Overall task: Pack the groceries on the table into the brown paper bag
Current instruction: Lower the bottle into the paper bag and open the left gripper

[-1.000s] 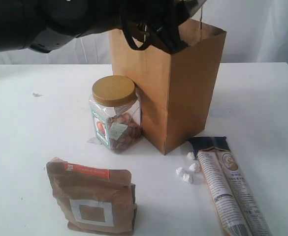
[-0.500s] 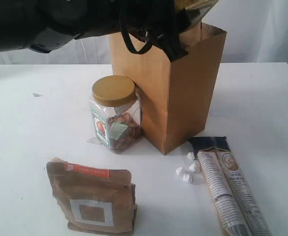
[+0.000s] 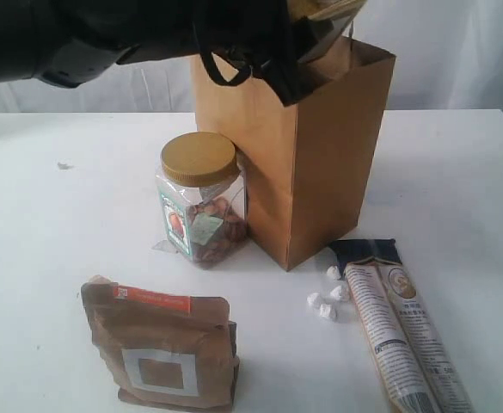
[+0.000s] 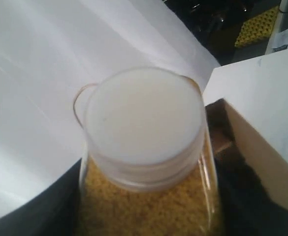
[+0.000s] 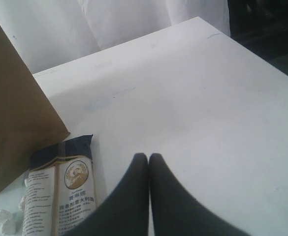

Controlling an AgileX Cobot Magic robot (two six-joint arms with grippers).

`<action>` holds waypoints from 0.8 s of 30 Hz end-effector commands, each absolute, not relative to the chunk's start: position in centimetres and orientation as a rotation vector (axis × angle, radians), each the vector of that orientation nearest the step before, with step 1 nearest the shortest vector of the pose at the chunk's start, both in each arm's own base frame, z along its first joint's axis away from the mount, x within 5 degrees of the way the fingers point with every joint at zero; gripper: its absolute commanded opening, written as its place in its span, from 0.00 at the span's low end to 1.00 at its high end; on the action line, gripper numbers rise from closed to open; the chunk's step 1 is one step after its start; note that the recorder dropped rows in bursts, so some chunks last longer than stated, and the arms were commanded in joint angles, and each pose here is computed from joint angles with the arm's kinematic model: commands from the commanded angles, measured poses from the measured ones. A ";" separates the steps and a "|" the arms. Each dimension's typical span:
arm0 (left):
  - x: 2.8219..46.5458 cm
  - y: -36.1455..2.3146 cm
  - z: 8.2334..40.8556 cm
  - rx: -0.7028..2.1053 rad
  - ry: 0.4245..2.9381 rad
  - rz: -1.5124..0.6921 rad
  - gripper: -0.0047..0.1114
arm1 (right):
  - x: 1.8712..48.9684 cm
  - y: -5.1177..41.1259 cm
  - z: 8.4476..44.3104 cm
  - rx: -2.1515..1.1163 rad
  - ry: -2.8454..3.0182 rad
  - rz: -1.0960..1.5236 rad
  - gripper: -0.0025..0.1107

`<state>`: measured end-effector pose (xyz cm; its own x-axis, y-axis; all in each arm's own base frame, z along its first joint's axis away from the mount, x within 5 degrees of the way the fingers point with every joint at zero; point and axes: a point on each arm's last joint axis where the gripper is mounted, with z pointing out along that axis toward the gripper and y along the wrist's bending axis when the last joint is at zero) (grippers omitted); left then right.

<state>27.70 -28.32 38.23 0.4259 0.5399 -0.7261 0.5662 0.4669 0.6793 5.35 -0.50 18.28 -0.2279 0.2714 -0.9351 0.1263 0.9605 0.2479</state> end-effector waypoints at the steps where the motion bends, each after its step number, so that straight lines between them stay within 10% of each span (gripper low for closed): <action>1: 29.2 -26.3 39.8 1.022 1.232 0.011 0.04 | 5.3 -0.5 18.3 0.299 1.800 0.133 0.02; 17: 29.2 -26.5 39.1 1.056 1.280 -0.058 0.05 | 5.3 -0.5 18.3 0.299 1.800 0.133 0.02; 24: 29.8 -27.0 38.0 1.078 1.293 -0.040 0.32 | 5.3 -0.5 18.3 0.299 1.800 0.133 0.02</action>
<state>29.52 -27.31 36.94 0.3310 0.5413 -0.7729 0.6158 0.4967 0.6116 5.35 -0.50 18.28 -0.2279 0.2714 -0.9351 0.1263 0.9605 0.2479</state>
